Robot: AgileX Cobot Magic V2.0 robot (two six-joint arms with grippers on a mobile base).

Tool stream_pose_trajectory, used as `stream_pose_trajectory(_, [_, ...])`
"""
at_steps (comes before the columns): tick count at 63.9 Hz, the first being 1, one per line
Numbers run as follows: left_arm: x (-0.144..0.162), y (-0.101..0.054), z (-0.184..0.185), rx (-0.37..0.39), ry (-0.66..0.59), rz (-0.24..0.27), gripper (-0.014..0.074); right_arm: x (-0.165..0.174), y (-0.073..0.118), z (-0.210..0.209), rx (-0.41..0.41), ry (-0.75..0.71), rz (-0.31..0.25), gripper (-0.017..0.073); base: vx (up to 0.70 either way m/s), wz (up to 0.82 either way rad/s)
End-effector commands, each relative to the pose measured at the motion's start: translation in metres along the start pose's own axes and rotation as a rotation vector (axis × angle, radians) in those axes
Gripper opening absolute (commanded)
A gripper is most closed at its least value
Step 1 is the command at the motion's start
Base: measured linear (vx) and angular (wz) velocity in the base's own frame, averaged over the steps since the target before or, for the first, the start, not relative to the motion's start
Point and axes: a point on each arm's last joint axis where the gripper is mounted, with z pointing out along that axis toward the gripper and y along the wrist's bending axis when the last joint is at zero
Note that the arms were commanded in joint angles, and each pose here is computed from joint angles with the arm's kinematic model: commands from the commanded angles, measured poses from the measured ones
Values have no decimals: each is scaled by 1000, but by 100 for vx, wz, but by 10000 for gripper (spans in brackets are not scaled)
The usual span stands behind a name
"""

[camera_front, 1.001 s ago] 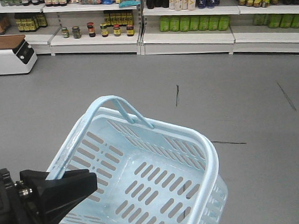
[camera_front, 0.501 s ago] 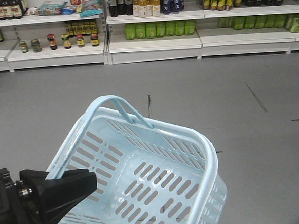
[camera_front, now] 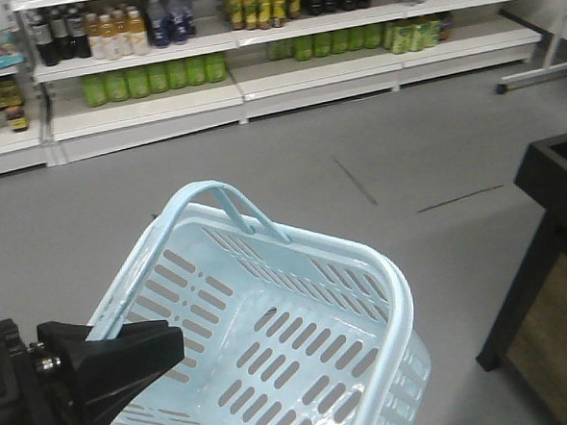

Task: Pick three apples into basket with both arms
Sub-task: 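Turn the base back toward the fruit table with apples and oranges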

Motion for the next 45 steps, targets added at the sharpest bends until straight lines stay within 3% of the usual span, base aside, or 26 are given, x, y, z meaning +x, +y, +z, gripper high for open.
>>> stream_pose_trajectory(1, [-17, -5, -5, 5, -104, -22, -7, -5, 1, 0, -17, -71, -15, -5, 16, -75])
stream_pose_trajectory(45, [-17, -5, -5, 5, -104, -22, -6, -5, 1, 0, -17, -71, -15, -5, 13, -66])
